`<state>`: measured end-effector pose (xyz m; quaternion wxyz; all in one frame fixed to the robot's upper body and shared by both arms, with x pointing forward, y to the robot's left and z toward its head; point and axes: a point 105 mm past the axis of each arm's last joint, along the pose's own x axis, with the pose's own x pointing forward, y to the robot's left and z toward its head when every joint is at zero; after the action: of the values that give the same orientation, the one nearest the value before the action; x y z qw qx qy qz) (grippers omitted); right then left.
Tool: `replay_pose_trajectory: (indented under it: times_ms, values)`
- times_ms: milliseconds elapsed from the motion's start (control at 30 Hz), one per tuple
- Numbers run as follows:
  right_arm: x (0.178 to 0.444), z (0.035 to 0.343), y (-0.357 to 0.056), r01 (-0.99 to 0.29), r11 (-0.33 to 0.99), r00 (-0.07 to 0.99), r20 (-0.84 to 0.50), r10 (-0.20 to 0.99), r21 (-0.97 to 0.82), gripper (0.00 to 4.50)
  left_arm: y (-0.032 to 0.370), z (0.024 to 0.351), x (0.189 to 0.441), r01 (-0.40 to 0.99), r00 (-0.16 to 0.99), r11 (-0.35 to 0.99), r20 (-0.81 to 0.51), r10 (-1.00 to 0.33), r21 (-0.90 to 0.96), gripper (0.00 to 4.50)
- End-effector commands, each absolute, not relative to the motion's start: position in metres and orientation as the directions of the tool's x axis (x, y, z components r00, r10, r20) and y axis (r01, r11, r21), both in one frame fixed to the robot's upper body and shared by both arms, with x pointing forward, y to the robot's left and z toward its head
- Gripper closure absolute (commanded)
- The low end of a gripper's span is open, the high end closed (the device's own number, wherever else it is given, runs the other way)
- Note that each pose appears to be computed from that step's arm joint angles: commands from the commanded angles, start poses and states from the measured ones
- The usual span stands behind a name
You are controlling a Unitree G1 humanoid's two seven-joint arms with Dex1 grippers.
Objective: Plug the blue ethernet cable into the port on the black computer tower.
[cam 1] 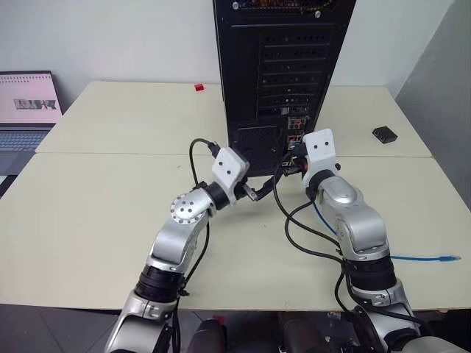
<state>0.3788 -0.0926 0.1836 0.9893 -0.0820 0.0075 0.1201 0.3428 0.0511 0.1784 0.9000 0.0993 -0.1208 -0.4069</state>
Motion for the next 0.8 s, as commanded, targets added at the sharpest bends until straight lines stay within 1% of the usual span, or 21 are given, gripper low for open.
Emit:
replay_pose_trajectory:
  times_ms: [33, 367, 567, 800]
  values:
    - [0.377, 0.217, -0.087, -0.246, 0.962, 0.964, 0.072, 0.256, -0.122, 4.50, 0.052, 0.193, 0.343, 0.695, 0.626, 0.648, 0.181, -0.758, 0.310, 0.00]
    - [0.372, 0.224, -0.080, -0.261, 0.957, 0.958, 0.087, 0.272, -0.125, 4.50, 0.050, 0.194, 0.342, 0.697, 0.617, 0.640, 0.185, -0.765, 0.325, 0.00]
    - [0.368, 0.222, -0.075, -0.272, 0.954, 0.957, 0.068, 0.282, -0.128, 4.50, 0.051, 0.195, 0.343, 0.692, 0.618, 0.641, 0.187, -0.764, 0.332, 0.00]
    - [0.358, 0.214, -0.070, -0.271, 0.962, 0.962, 0.011, 0.272, -0.035, 4.50, 0.053, 0.196, 0.345, 0.683, 0.624, 0.644, 0.183, -0.759, 0.344, 0.00]
